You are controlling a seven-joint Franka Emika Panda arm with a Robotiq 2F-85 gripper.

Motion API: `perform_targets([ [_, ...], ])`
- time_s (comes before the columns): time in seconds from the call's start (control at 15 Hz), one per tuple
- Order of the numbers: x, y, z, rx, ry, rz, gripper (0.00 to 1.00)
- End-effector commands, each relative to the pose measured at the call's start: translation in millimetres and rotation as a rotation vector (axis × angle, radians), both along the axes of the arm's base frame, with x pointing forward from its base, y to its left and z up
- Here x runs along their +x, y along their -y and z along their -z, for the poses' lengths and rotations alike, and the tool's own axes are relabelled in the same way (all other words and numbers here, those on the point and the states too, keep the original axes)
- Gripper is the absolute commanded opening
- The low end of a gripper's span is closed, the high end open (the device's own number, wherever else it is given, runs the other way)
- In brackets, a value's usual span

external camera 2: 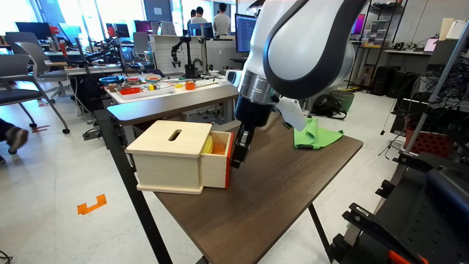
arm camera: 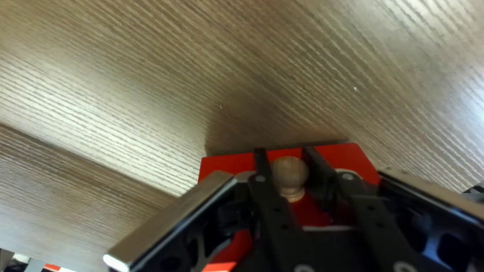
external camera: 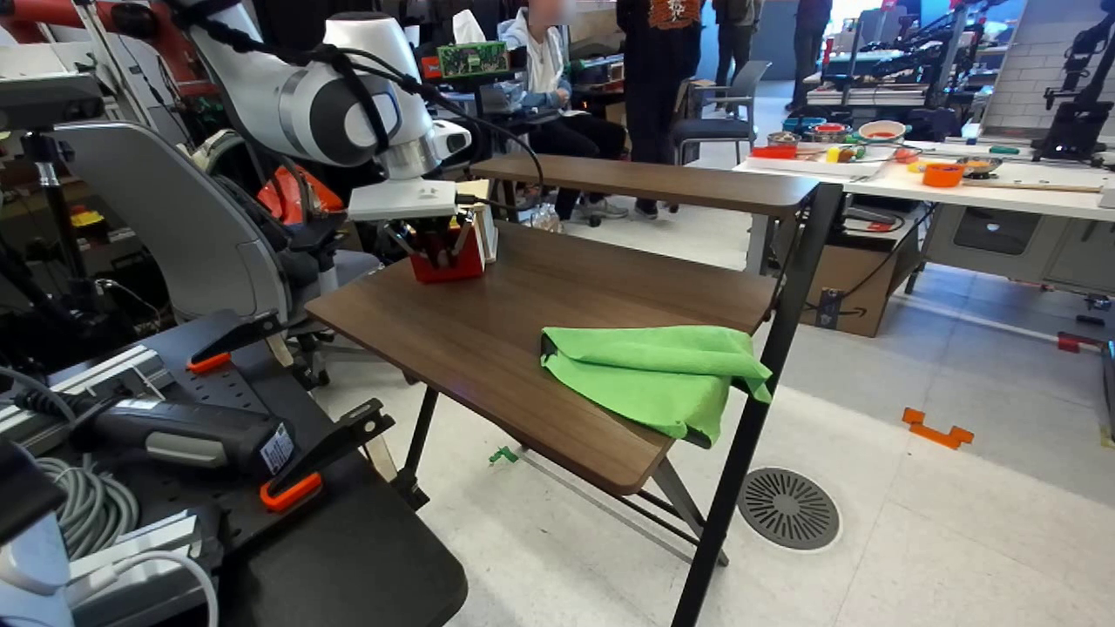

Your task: Open the drawer and then remove the yellow object that is inside the drawer and put it on the table

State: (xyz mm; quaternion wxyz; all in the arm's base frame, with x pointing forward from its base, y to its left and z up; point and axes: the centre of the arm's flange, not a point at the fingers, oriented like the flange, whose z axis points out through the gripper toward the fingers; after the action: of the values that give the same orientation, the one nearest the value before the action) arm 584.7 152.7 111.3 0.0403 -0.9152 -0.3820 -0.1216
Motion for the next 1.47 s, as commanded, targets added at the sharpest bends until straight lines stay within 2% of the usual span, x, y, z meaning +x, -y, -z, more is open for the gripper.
perform_targets([
  [0.0,-7,16,-11,-0.025,-0.002,0.013,0.07],
  [1.2,-14,28,-5,-0.031,-0.03,0.029,0.08],
  [1.27,-14,28,-5,-0.032,-0.033,0.029,0.52],
  [1.33,-14,28,-6,-0.032,-0.035,0.03,0.54],
  [1.4,-15,30,-6,-0.036,-0.038,0.036,0.6],
])
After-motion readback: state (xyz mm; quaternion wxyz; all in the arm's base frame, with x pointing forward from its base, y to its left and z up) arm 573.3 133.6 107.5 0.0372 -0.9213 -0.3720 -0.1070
